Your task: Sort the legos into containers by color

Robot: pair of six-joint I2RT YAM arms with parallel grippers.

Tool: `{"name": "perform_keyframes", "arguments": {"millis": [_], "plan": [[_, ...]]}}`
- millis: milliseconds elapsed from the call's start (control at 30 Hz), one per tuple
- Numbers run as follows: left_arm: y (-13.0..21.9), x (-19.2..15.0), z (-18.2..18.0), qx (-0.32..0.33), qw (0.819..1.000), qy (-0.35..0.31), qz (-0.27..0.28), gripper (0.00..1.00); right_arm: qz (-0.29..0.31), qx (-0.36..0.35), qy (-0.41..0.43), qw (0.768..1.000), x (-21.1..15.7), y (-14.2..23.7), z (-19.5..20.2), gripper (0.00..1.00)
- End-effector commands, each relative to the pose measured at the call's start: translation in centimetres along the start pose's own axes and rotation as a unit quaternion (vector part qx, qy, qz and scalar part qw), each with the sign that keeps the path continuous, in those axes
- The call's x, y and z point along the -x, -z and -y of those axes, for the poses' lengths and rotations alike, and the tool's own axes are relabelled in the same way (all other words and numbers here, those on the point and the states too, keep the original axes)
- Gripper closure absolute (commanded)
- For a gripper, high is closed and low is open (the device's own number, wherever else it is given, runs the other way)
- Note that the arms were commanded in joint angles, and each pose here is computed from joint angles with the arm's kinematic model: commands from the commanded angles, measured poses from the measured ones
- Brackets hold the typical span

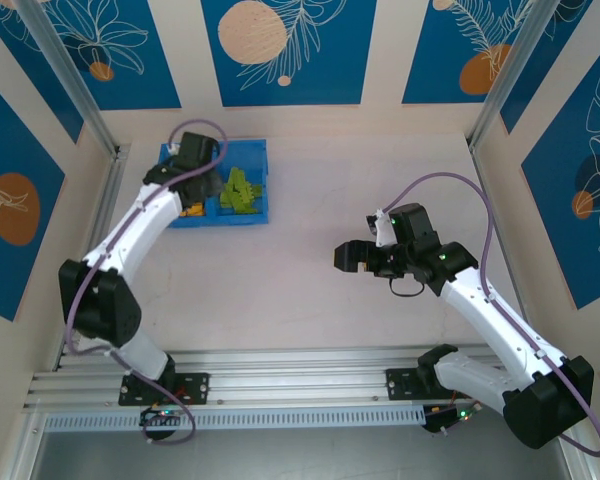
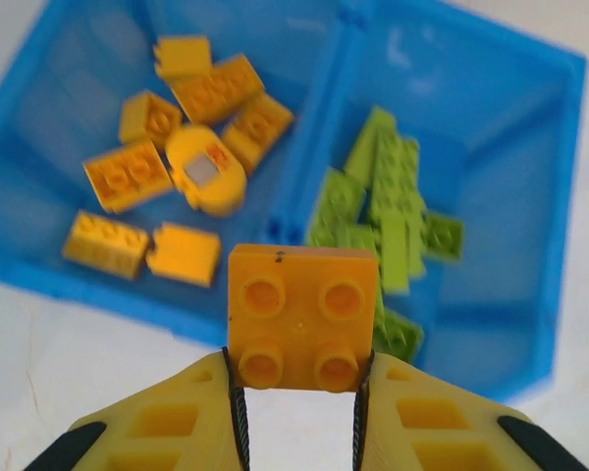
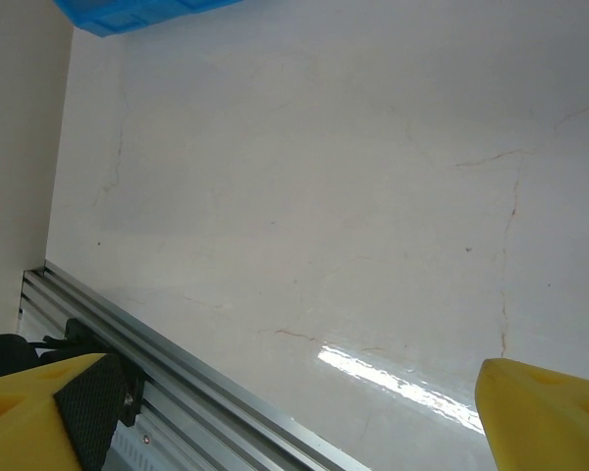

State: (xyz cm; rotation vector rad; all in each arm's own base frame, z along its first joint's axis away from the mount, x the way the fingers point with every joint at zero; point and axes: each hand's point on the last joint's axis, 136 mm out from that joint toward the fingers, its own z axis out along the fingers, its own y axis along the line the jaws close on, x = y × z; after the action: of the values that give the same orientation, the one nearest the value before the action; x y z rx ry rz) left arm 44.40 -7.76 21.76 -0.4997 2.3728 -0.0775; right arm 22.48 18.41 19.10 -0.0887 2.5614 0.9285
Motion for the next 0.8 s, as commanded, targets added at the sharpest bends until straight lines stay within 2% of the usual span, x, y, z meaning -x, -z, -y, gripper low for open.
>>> {"name": "perform_keyframes", "arguments": {"millis": [0,133,233,333,433,533,633,767], "plan": [[-4.3,2.7,-1.4,0.006,1.0,0.021,-0.009,0.73,0.005,0.003,-0.001,1.0,0.2,0.8,-0.8,0.07],[-10.1,5.9,-1.0,-0.025,0.998,0.047,-0.028,0.72,0.016,0.01,0.006,1.0,0.5,1.6,-1.4,0.07],[-13.3,7.8,-0.6,-0.033,0.998,0.048,-0.038,0.61,0.021,0.013,0.015,1.0,0.9,2.2,-2.1,0.07],[-14.5,9.2,0.0,-0.061,0.996,0.052,-0.04,0.51,0.023,0.011,0.023,0.999,1.3,2.8,-2.6,0.07],[-12.9,10.4,0.7,-0.08,0.995,0.048,-0.026,0.48,0.03,0.006,0.023,0.999,1.6,2.8,-2.4,0.07],[-9.4,10.7,1.5,-0.109,0.992,0.056,-0.012,0.48,0.039,-0.005,0.012,0.999,1.8,2.2,-1.7,0.07],[-4.8,9.5,2.7,-0.148,0.988,0.049,0.016,0.48,0.066,-0.037,0.003,0.997,2.5,1.6,0.0,0.07],[2.2,5.5,3.7,-0.176,0.982,-0.007,0.071,0.48,0.124,-0.119,0.006,0.985,3.7,1.8,3.6,0.06]]}}
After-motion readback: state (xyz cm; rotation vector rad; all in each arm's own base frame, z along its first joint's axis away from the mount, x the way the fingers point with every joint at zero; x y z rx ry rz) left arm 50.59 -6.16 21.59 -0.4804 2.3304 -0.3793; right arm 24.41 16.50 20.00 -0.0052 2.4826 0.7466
